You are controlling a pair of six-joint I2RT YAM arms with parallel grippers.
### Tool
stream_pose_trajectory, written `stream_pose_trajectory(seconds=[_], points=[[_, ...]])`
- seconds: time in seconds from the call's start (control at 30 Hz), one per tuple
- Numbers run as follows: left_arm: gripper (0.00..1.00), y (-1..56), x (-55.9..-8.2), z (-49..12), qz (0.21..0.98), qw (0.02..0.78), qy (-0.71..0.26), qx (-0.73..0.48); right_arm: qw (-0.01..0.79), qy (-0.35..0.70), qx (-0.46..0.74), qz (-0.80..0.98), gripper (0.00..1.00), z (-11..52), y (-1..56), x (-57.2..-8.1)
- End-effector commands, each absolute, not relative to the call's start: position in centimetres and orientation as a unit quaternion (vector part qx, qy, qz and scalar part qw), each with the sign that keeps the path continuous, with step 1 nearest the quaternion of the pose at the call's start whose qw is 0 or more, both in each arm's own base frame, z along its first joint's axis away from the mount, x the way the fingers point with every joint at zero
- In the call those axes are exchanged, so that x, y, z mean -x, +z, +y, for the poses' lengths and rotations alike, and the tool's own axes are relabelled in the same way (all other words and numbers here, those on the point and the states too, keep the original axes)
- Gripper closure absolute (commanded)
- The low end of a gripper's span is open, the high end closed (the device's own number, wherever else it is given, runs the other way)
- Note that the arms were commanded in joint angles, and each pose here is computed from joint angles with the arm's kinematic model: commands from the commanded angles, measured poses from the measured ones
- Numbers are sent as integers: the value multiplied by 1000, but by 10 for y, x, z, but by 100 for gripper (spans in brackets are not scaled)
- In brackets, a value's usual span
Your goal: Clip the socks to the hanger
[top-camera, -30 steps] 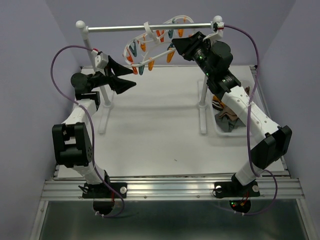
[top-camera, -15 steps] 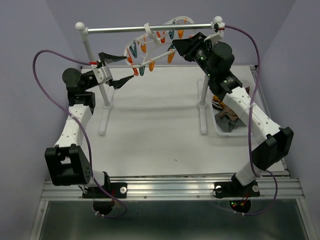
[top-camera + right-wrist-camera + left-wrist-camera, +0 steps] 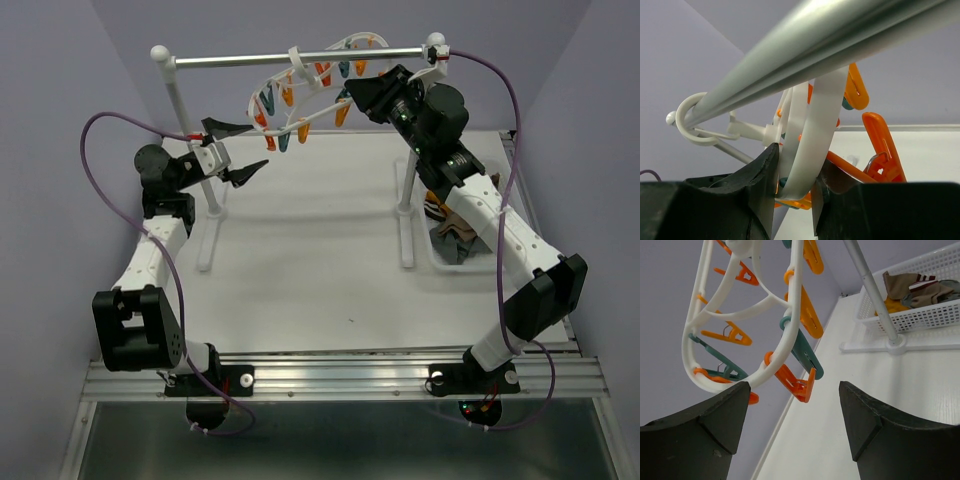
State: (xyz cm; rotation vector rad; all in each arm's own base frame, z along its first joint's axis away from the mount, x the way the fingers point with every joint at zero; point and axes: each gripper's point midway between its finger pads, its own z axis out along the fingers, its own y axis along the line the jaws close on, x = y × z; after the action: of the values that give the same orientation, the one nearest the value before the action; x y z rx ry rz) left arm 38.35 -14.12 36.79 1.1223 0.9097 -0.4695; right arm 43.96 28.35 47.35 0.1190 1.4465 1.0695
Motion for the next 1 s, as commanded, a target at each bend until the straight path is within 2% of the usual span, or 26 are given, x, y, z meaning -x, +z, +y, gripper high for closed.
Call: stream_pose_trajectory(seconds=[0.0, 0.23, 0.6, 0.97], points=[[17, 373, -378, -141, 408, 731, -217, -502, 598, 458, -8, 657, 77, 295, 461, -427], [17, 364, -363, -133, 410, 746, -186, -491, 594, 461, -4, 659, 77, 298, 460, -427], [17, 376, -378, -138, 401, 751, -231, -471, 584, 470, 1, 662, 77, 303, 457, -426], [17, 385, -366, -149, 358, 741, -300, -483, 590, 465, -2, 660, 77, 299, 460, -426]])
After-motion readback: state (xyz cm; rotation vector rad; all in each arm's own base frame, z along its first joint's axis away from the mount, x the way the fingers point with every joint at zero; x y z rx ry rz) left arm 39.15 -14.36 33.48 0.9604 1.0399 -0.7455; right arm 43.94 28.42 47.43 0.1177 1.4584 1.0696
